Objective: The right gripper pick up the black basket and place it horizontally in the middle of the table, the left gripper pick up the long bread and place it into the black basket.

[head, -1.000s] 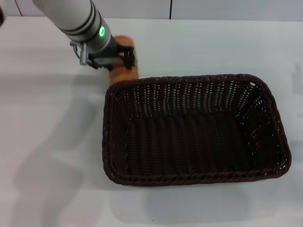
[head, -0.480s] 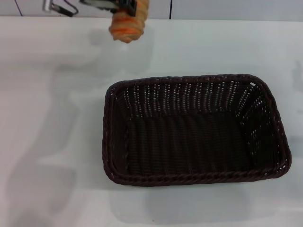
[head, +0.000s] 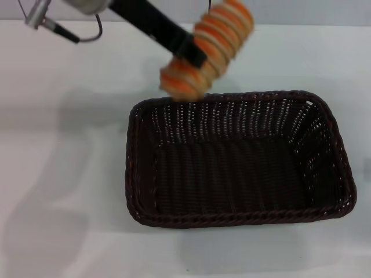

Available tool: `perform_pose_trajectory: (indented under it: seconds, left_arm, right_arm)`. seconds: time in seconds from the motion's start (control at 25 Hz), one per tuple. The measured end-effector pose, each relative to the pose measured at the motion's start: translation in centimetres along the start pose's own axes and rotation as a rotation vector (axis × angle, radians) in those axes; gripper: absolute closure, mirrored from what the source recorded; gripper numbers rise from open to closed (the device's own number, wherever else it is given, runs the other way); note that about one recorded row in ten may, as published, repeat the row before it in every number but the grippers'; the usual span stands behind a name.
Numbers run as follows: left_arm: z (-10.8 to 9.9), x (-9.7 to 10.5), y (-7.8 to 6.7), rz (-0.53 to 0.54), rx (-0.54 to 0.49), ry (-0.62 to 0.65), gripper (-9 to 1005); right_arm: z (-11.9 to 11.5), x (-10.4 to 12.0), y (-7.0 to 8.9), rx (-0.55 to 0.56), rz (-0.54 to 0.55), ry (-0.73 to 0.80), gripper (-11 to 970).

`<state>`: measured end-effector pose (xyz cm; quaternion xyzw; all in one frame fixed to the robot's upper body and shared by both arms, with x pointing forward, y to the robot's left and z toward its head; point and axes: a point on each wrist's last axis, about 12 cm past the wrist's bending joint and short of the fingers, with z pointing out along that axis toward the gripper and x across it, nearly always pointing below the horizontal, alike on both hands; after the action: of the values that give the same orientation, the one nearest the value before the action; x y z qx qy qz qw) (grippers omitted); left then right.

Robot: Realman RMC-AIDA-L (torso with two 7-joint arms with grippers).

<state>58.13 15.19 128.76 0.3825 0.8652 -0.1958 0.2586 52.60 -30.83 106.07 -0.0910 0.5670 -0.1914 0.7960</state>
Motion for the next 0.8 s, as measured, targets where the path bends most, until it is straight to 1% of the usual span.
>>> perform_pose_trajectory:
  seconds: [0.04,0.08,0.28,0.4,0.6,0.76,0.8]
  left_arm:
    - [0.0,0.0,0.0,0.0,0.0,0.0,635]
    - [0.1,0.8,-0.8,0.049,0.052,0.02,628]
    - [0.8,2.4,-1.8,0.122,0.08,0.064,592]
    - [1.3,3.0,-2.0,0.151,0.098,0.057,570]
    - [1.5,3.3,-2.4,0.189,0.142,0.032,534]
    - [1.4,3.2,-2.4,0.2,0.138,0.017,505]
    - [1.4,3.2,-2.2,0.201,0.127,-0.006,467]
  right_arm:
    - [0.1,0.1,-0.2,0.01,0.0,0.01,513]
    - [0.1,0.2,-0.3,0.017,0.0,0.018,512]
    - [0.3,0.7,-0.6,0.033,0.0,0.053,512]
    - [0.3,0.8,-0.7,0.036,-0.001,0.066,513]
    - [0.5,0.9,-0.8,0.046,0.001,0.075,513]
    - [0.5,0.9,-0.8,0.047,0.002,0.076,514]
    - [0.5,0.9,-0.8,0.047,0.002,0.076,514]
